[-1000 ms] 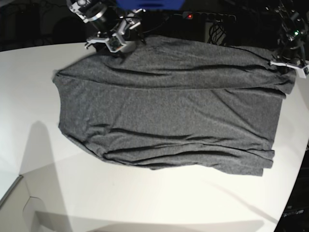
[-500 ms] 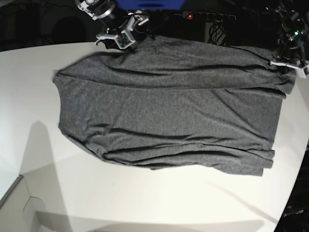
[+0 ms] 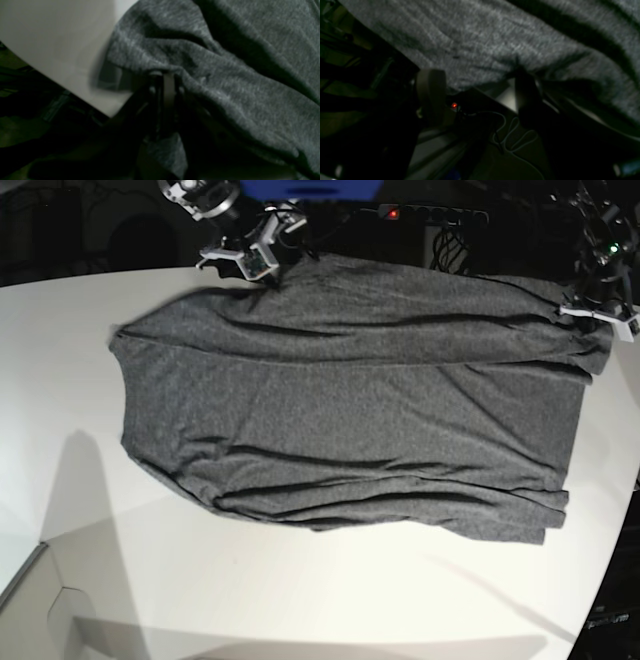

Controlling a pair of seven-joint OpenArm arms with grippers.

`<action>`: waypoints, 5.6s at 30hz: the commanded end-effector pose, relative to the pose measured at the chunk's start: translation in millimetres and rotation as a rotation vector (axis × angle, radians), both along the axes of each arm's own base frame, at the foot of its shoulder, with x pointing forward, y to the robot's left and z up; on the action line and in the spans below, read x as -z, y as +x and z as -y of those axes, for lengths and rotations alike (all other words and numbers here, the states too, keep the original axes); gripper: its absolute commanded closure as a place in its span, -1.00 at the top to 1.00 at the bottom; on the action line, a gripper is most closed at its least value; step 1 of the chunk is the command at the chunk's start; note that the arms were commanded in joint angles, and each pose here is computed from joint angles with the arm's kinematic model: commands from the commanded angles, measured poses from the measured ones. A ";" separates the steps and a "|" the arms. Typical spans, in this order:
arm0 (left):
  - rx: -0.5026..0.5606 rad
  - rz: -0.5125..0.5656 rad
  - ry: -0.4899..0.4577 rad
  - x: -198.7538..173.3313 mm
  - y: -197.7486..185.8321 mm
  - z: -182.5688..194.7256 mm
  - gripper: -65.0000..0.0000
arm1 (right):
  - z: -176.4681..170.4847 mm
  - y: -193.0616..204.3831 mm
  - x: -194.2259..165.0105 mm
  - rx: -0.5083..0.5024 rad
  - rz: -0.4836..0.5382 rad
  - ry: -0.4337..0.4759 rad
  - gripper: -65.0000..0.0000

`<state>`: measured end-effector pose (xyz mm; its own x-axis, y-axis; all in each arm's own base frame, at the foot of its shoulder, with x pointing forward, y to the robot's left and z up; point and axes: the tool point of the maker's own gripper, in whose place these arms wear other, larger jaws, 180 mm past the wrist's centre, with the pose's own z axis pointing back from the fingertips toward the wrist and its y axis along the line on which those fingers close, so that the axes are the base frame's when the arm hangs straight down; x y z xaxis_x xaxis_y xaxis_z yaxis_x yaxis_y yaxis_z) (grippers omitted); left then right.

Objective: Layout the t-shirt on the table in an organized manner, then fold the t-shirt properly
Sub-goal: 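Release the hem and move the right gripper to the collar corner, then grasp the collar corner with the right gripper and drag it outward, then hold the collar corners with both grippers and stretch the shirt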

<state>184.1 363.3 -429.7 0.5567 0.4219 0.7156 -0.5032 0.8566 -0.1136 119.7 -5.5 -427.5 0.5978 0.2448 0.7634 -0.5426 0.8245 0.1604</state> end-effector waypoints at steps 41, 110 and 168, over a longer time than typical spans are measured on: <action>0.090 0.196 0.165 -94.2 53.6 1.8 -1.00 | -3.4 54.6 -77.8 -0.036 0.263 0.022 -1.00; -0.013 0.181 0.009 -48.1 99.1 -26.1 0.29 | 97.9 138.9 -77.4 0.061 0.226 -0.296 0.13; -0.107 0.073 -0.011 -15.7 50.6 -58.5 -1.00 | 159.7 93.5 -21.8 0.219 0.016 -0.339 0.29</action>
